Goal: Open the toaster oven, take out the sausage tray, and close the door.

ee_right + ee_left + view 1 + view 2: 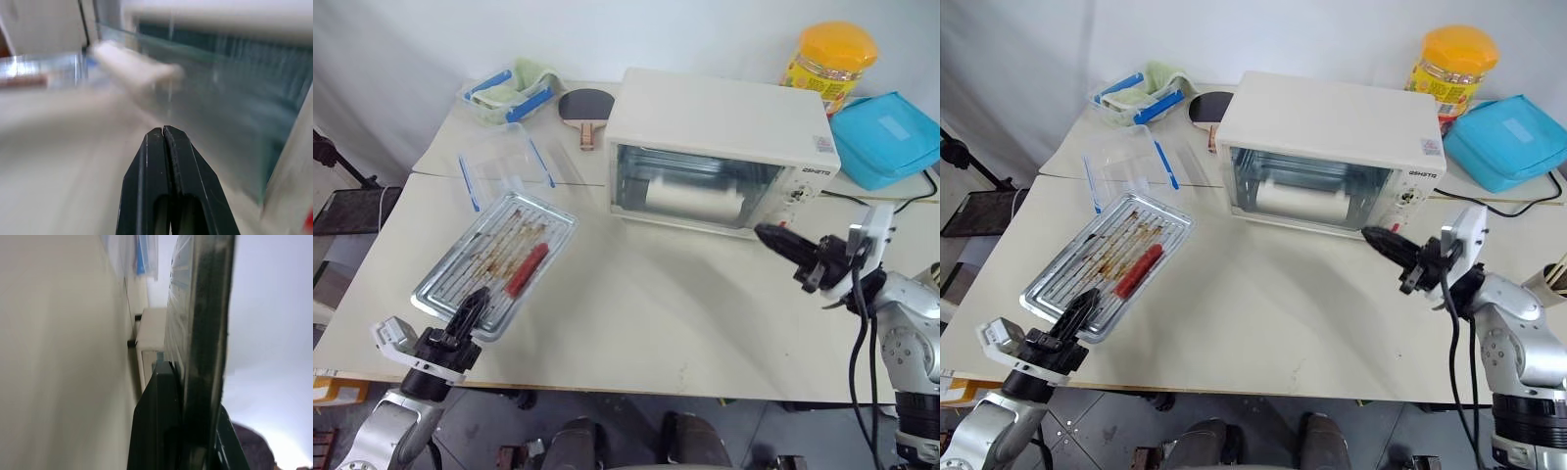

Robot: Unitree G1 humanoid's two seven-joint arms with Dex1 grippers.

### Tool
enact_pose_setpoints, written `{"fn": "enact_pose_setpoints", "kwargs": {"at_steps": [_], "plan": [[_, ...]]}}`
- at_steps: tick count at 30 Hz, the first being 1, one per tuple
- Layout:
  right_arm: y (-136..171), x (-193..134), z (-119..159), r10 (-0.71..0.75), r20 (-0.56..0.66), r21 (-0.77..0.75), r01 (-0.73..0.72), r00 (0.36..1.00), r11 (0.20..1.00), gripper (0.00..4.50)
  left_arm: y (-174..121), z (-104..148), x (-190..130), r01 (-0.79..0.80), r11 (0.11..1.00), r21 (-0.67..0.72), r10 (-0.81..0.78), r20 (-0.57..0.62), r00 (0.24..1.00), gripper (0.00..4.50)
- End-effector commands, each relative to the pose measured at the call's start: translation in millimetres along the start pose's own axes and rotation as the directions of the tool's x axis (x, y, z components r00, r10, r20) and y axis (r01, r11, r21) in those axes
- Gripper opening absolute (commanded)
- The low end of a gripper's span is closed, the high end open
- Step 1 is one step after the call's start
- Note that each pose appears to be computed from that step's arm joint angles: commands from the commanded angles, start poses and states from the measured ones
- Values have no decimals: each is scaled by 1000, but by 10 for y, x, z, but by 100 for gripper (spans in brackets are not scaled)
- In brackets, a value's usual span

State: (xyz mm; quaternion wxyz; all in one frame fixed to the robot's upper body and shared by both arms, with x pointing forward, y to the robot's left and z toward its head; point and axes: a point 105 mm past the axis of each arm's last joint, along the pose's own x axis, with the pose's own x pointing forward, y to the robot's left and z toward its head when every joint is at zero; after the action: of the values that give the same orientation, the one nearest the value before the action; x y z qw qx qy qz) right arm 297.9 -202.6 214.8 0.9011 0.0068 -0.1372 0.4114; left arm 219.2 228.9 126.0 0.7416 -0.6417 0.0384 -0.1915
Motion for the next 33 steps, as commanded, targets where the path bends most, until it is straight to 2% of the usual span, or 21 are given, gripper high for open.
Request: {"fn": "enact_pose_setpoints", "kwargs": {"at_steps": [1,5,8,11,16,18,20,24,33], "plan": [[37,-7,296,10,120,-41,-5,993,999,5,-63,-51,19,57,998,-17,-58,-60,996,0],[166,-186,154,74,15,-46,-73,997,996,5,-57,-110,128,69,997,-21,-72,-199,977,0],[293,-398,9,120,-92,-119,-131,989,984,63,-46,-193,221,68,997,-33,-75,-338,938,0],[363,-678,-101,102,-166,-135,-125,981,983,161,-63,-284,382,74,996,-56,-92,-475,875,0],[486,-906,-160,73,-236,-159,-112,969,981,321,-59,-417,625,36,996,-85,-82,-638,765,0],[535,-965,-142,51,-250,-162,-93,967,982,389,-62,-531,769,16,994,-108,-87,-700,709,0],[590,-1006,-119,31,-265,-163,-76,964,984,448,-82,-701,871,-10,994,-107,-79,-784,615,0],[659,-1077,-84,-2,-289,-162,-47,957,986,448,-31,-934,1029,-60,996,-64,-27,-872,488,0],[775,-1438,-179,-63,-373,-124,17,926,992,448,4,-1448,1460,-43,999,12,28,-923,385,0]]}}
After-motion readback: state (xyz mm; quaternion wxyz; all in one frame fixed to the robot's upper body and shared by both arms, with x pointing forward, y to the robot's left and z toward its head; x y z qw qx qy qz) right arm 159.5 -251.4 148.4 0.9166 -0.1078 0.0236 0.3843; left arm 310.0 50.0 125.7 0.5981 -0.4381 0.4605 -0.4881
